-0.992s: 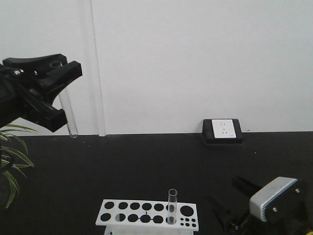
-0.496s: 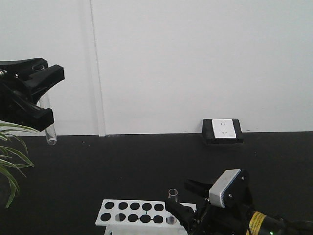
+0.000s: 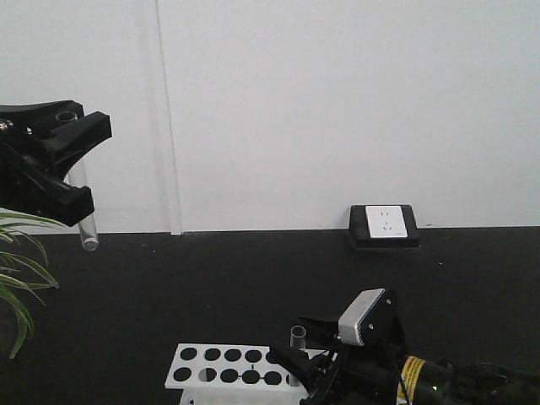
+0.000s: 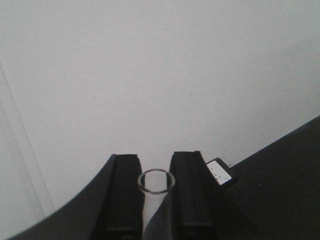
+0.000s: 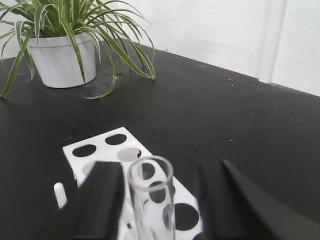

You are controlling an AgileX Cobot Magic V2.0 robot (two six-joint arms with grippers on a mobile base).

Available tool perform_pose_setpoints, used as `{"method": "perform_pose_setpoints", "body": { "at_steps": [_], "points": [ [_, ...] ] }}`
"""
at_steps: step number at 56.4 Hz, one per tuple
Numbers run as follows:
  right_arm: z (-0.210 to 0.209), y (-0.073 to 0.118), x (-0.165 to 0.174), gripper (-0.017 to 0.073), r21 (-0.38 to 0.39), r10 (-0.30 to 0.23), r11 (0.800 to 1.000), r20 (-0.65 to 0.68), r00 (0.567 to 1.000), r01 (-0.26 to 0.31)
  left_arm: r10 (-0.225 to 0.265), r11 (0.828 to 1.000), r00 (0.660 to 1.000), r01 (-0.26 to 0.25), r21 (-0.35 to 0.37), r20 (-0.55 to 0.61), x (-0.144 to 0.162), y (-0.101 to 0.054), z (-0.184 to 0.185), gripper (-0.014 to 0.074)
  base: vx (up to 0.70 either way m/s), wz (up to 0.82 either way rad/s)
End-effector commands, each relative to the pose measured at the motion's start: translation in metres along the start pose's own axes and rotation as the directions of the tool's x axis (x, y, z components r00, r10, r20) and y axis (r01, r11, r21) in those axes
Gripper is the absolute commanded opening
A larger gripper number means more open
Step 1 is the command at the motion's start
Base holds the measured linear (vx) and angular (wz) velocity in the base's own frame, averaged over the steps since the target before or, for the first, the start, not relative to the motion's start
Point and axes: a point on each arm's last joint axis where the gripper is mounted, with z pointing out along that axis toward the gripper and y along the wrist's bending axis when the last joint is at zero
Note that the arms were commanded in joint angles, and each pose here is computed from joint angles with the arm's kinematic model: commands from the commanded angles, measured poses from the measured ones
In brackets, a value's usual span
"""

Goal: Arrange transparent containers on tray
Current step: 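Grasp a test tube with each gripper and lift them out, then hold both tubes upright while the base drives to the yellow tray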

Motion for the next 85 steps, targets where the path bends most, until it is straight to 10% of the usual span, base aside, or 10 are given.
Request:
{"method": "perform_pose_setpoints", "body": {
  "at_steps": [1, 7, 28, 54, 66, 85],
  "points": [
    [-0.002, 0.002, -0.03, 0.0189, -0.016, -0.026, 0.999, 0.142, 0.989, 0.029, -0.022, 1.0, 0.997, 0.021, 0.015, 0.071, -0.02, -0.003, -0.007, -0.0003, 0.0, 0.0],
    [-0.002, 0.003, -0.031, -0.0015, -0.03, -0.018, 0.999, 0.157, 0.987, 0.023, -0.022, 1.0, 0.998, 0.022, 0.007, 0.067, -0.02, -0.002, -0.007, -0.0003, 0.0, 0.0],
    [-0.02, 0.012, -0.095, -0.0013, -0.021, -0.054, 0.998, 0.289, 0.956, 0.063, -0.023, 0.999, 0.999, 0.025, -0.03, 0.044, -0.017, 0.001, -0.006, -0.0003, 0.0, 0.0],
    [-0.101, 0.054, -0.203, -0.0013, 0.197, -0.2, 0.968, 0.226, 0.953, 0.157, -0.135, 0.989, 0.987, 0.139, 0.043, -0.088, 0.004, -0.007, -0.007, -0.0003, 0.0, 0.0],
    [-0.138, 0.079, -0.216, -0.0013, 0.215, -0.124, 0.973, 0.167, 0.978, 0.087, -0.247, 0.949, 0.92, 0.293, 0.115, -0.306, 0.043, -0.023, -0.014, 0.0, 0.0, 0.0],
    [-0.156, 0.087, -0.211, -0.0011, 0.271, -0.076, 0.962, 0.128, 0.989, 0.039, -0.238, 0.961, 0.939, 0.265, 0.081, -0.248, 0.036, -0.025, -0.04, 0.0, 0.0, 0.0]
  ]
}}
